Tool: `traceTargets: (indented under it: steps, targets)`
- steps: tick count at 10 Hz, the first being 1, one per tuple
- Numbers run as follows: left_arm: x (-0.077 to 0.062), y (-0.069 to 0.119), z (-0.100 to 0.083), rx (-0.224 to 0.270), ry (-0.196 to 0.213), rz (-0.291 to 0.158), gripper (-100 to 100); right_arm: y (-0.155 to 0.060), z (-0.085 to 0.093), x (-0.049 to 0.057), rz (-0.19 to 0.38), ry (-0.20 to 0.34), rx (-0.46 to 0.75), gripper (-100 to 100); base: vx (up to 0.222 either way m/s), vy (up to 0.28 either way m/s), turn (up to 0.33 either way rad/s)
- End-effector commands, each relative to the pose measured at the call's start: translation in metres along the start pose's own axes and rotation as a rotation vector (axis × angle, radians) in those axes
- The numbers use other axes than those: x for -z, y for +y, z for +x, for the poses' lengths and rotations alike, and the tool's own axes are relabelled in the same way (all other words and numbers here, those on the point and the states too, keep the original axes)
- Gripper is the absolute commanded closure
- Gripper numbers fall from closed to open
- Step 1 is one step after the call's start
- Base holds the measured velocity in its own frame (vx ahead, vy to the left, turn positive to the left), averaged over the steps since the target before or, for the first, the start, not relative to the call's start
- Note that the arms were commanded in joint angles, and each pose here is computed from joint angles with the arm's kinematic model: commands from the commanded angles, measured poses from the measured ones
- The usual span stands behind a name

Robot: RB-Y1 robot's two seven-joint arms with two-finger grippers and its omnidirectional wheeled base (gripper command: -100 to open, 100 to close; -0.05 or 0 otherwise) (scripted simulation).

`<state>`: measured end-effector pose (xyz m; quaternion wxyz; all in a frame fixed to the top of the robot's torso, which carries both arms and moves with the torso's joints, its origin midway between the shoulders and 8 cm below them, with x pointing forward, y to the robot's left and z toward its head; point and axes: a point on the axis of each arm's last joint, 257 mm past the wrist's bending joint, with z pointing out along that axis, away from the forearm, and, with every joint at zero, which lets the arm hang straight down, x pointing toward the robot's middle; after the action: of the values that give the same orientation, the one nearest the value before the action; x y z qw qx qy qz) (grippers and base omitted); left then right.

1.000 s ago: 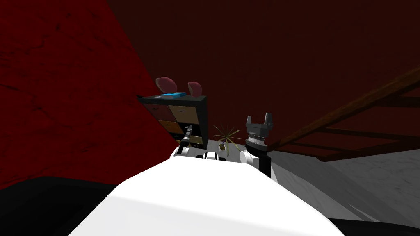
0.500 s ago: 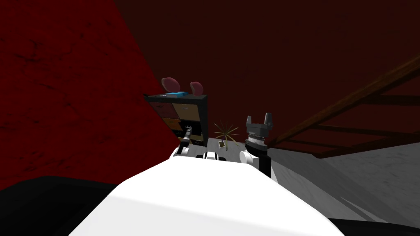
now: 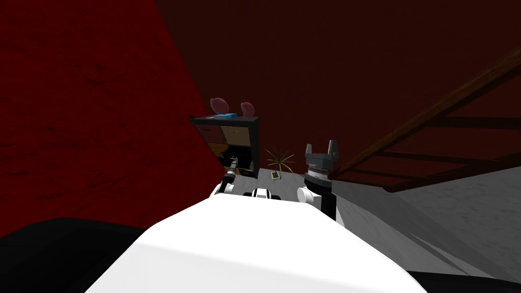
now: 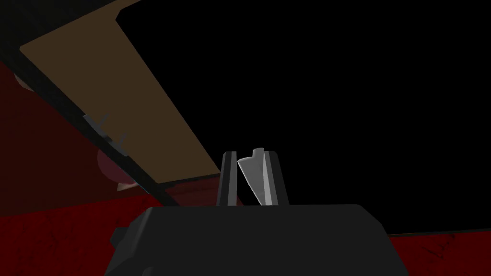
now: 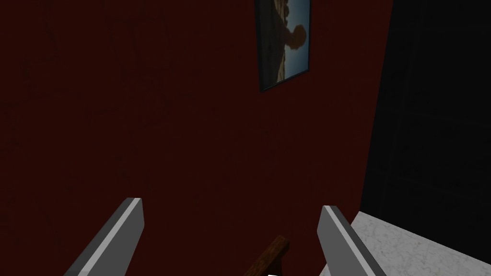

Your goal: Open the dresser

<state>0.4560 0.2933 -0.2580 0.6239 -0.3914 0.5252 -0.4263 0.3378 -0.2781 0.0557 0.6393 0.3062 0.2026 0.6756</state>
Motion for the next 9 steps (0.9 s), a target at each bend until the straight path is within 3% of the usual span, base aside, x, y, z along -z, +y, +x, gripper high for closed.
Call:
traceTargets:
  steps: [1, 9]
  targets:
    - [-0.006, -0.009, -0.006, -0.002, -0.001, 0.000, -100, 0.000, 0.000, 0.000, 0.000, 0.000, 0.000, 0, -0.106, -0.010, -0.005]
    - [-0.031, -0.046, -0.025, -0.002, -0.006, -0.002, -100, 0.000, 0.000, 0.000, 0.000, 0.000, 0.000, 0, -0.018, -0.008, -0.012]
